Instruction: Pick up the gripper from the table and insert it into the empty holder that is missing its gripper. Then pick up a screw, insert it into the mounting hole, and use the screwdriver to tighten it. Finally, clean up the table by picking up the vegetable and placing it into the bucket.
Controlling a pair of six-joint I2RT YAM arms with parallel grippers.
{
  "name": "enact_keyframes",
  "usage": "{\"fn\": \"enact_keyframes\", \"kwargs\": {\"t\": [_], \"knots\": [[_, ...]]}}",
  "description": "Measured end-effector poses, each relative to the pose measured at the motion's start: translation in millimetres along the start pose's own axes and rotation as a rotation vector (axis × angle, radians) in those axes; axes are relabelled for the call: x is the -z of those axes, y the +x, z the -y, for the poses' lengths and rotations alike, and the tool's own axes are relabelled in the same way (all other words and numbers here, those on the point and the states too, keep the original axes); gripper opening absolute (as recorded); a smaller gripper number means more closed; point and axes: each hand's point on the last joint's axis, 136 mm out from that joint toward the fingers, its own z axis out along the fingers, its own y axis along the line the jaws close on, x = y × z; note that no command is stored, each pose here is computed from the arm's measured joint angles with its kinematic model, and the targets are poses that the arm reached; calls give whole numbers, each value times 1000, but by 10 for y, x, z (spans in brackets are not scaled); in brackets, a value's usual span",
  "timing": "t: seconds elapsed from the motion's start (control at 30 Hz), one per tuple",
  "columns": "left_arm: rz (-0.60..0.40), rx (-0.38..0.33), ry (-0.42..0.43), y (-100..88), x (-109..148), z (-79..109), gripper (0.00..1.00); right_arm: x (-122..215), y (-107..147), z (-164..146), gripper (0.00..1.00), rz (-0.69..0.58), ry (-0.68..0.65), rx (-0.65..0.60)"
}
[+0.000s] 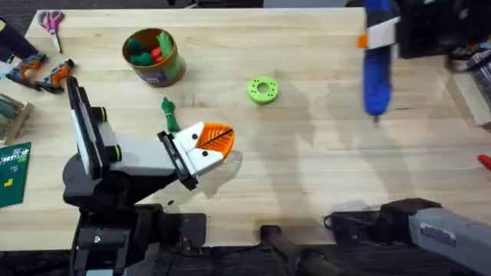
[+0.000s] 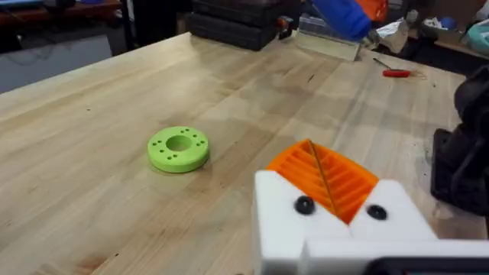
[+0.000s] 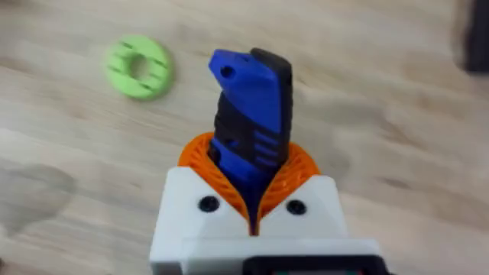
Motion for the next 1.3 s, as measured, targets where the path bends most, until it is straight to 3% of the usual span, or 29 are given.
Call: {"fn": "enact_keyframes", "kwargs": {"t": [0.27,0.6,0.93,1.3], "knots": [[0,0,0,0,0,0,9,108,-374,-931,26,396,-231,7],[0,0,0,0,0,0,9,634,-781,-2109,26,662,-690,182],[0,0,0,0,0,0,9,1179,-785,-2674,26,826,-997,368],[0,0,0,0,0,0,9,1456,-581,-3247,26,974,-1184,589]]}}
